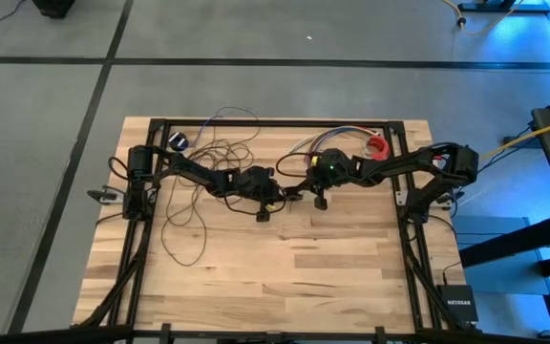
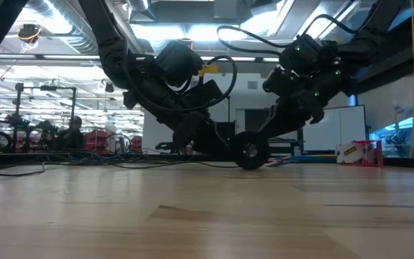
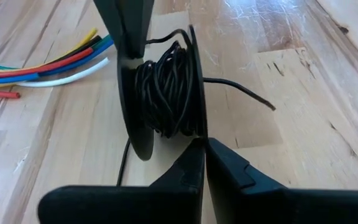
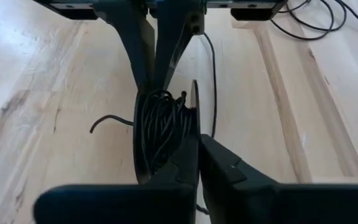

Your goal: Coiling cords

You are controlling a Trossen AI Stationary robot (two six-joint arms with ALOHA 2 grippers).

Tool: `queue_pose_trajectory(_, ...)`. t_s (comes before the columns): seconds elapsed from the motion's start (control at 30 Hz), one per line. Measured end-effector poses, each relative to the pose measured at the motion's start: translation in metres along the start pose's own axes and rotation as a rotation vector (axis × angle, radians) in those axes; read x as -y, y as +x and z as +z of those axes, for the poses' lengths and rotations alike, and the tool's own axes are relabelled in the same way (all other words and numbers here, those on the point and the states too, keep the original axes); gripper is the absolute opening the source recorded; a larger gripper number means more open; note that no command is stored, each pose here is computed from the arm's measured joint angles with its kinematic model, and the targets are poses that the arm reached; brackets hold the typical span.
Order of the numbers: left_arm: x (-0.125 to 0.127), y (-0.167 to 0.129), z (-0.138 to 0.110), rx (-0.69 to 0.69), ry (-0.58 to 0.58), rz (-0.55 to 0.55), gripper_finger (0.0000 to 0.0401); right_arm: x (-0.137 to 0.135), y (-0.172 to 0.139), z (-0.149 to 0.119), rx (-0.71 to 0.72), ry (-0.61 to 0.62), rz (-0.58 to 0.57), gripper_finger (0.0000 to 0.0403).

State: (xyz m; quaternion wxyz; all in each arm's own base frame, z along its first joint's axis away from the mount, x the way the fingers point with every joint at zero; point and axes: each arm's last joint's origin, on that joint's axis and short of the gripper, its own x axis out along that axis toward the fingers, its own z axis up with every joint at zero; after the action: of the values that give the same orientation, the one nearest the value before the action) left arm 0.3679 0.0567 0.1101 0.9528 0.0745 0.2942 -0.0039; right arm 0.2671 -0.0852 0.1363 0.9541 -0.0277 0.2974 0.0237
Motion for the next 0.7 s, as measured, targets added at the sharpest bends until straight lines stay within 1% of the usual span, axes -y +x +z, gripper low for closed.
queue_pose_trajectory(0.1, 0.000, -0.003, 0.001, -0.009, -0.001, -0.002, 0.0022, 0.000, 0.000, 0.000, -0.003, 0.000, -0.005, 0.0009)
queue_pose_trajectory(0.23, 0.000, -0.012, 0.007, -0.040, 0.003, 0.003, 0.0068, 0.000, -0.001, 0.000, -0.001, 0.008, -0.006, 0.0009)
queue_pose_trajectory(0.33, 0.000, -0.027, 0.013, -0.108, 0.003, 0.027, 0.0103, 0.000, -0.005, 0.005, 0.017, 0.019, -0.012, 0.0005)
queue_pose_trajectory(0.4, 0.002, -0.041, 0.019, -0.151, 0.008, 0.045, 0.0118, -0.003, -0.010, 0.011, 0.040, 0.015, -0.018, 0.0005)
queue_pose_trajectory(0.57, 0.013, -0.077, 0.042, -0.177, 0.035, 0.166, 0.0126, -0.012, -0.027, 0.034, 0.123, -0.025, -0.113, 0.0003)
queue_pose_trajectory(0.7, 0.026, -0.100, 0.060, -0.126, 0.041, 0.240, 0.0127, -0.019, -0.041, 0.059, 0.210, -0.021, -0.187, 0.0004)
